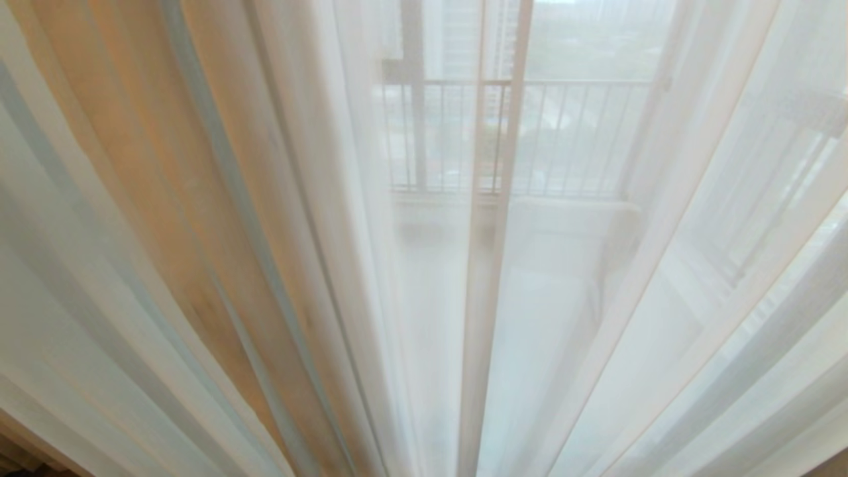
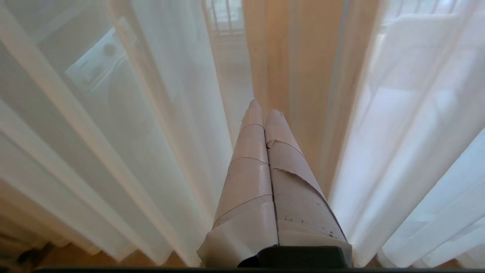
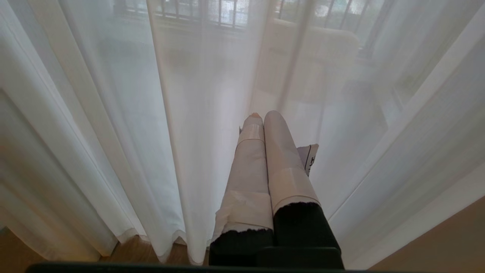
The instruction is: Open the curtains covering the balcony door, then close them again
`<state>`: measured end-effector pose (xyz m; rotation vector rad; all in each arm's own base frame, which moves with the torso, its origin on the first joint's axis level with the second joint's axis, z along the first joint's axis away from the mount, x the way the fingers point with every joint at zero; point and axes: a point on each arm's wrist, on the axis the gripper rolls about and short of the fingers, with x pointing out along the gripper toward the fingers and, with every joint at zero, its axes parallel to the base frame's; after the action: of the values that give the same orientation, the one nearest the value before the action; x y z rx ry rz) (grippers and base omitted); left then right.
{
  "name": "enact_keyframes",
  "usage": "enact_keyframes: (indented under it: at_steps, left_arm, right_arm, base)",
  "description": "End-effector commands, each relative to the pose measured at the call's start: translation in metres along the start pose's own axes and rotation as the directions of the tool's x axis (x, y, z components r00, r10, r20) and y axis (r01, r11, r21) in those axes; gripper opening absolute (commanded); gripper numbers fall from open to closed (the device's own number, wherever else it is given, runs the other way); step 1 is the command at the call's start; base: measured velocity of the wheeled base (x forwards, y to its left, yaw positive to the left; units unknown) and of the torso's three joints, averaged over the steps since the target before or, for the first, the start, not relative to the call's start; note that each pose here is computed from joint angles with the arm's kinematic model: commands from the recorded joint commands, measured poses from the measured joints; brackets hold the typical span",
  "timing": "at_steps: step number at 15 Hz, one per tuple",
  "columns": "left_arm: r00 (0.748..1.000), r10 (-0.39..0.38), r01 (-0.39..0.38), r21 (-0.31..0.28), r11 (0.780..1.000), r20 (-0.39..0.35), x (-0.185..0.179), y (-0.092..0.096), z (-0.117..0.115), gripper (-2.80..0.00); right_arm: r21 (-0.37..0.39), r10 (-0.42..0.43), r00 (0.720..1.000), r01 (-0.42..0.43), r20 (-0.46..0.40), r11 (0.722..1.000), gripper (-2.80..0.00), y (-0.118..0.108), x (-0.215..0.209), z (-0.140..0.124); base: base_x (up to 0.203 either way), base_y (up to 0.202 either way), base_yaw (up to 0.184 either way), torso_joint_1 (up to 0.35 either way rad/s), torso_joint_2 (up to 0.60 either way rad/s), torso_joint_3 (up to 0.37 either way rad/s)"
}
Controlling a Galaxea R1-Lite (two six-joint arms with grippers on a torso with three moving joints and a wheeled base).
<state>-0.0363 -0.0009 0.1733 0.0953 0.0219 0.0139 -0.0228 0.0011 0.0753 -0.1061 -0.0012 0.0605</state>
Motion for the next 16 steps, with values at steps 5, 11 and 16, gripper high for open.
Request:
enact_keyframes:
  at_steps: [5,11,16]
  left_arm:
    - [0.991,-0.111,0.111,0.008,0.994,0.079,0.005,-0.009,-0.072,-2.8]
    - [1.0,-0.008,0.009,-0.016,1.0,0.024,0.016,-0.009,-0.097,-2.8]
    - [1.0,-0.005,0.006,-0.039,0.999,0.022,0.016,-0.009,-0.097,-2.8]
  right_arm:
    - [-0.001,0.001,1.0,-0.001,0.0,1.0,-2.8,0.0,0.0,0.0]
    - [-0.001,0.001,1.0,-0.001,0.0,1.0,-2.8,0.0,0.0,0.0]
    - [-0.001,0.001,1.0,-0.001,0.001,1.0,-2.8,0.0,0.0,0.0]
  base:
    - [0.0,0.0,0.0,0.0,0.0,0.0]
    - [0.0,0.0,0.0,0.0,0.0,0.0]
    - [0.0,0.0,0.0,0.0,0.0,0.0]
